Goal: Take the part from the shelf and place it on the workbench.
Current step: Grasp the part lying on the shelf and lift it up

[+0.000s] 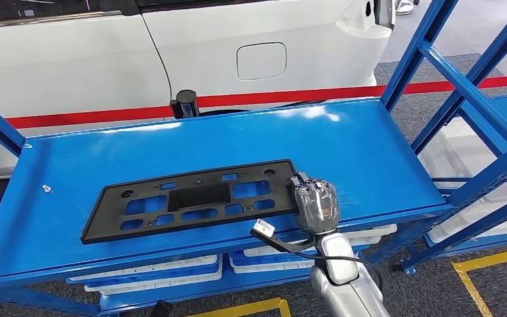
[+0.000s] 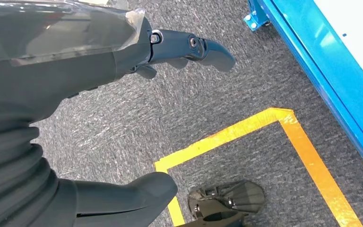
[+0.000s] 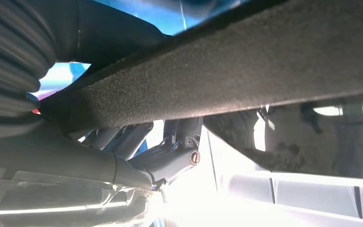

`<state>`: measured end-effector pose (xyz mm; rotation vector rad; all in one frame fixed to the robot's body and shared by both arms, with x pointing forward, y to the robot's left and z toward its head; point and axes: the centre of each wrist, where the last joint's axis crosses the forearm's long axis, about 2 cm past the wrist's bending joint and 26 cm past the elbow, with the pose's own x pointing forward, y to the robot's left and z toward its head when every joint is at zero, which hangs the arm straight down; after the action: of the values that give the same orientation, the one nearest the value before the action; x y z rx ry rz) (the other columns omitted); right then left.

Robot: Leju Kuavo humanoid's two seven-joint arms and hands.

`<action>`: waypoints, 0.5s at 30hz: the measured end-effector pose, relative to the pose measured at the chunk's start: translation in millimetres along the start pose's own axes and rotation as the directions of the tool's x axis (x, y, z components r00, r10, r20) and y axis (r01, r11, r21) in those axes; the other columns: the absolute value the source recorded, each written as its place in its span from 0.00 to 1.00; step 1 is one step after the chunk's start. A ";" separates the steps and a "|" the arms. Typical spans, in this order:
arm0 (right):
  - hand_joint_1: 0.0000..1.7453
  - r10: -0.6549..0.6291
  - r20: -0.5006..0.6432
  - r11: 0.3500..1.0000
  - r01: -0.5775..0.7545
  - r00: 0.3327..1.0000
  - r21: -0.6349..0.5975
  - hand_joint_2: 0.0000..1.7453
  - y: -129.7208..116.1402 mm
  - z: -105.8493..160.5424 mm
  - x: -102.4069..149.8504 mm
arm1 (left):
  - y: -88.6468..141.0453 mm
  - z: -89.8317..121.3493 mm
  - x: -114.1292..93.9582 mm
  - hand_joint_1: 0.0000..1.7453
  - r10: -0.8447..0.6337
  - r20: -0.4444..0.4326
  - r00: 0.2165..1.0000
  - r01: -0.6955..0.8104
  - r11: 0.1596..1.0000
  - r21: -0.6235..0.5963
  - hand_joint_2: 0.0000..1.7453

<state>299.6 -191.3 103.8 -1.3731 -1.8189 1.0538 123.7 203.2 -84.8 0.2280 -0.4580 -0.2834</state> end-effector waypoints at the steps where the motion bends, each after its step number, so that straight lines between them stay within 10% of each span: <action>1: 1.00 0.002 -0.007 1.000 -0.002 1.000 -0.011 1.00 -2.3 -0.2 -0.3 | 0.0 0.0 0.1 0.00 -0.002 -0.002 1.000 0.002 1.000 0.003 1.00; 15: 1.00 -0.049 0.032 0.978 0.054 0.998 -0.202 1.00 -46.8 -10.2 3.5 | 0.3 -0.3 2.7 0.00 -0.008 -0.004 1.000 0.008 1.000 0.018 1.00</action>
<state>285.3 -192.3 149.7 -1.4255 -2.0161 0.8836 126.2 202.7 -83.9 0.2478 -0.4559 -0.2866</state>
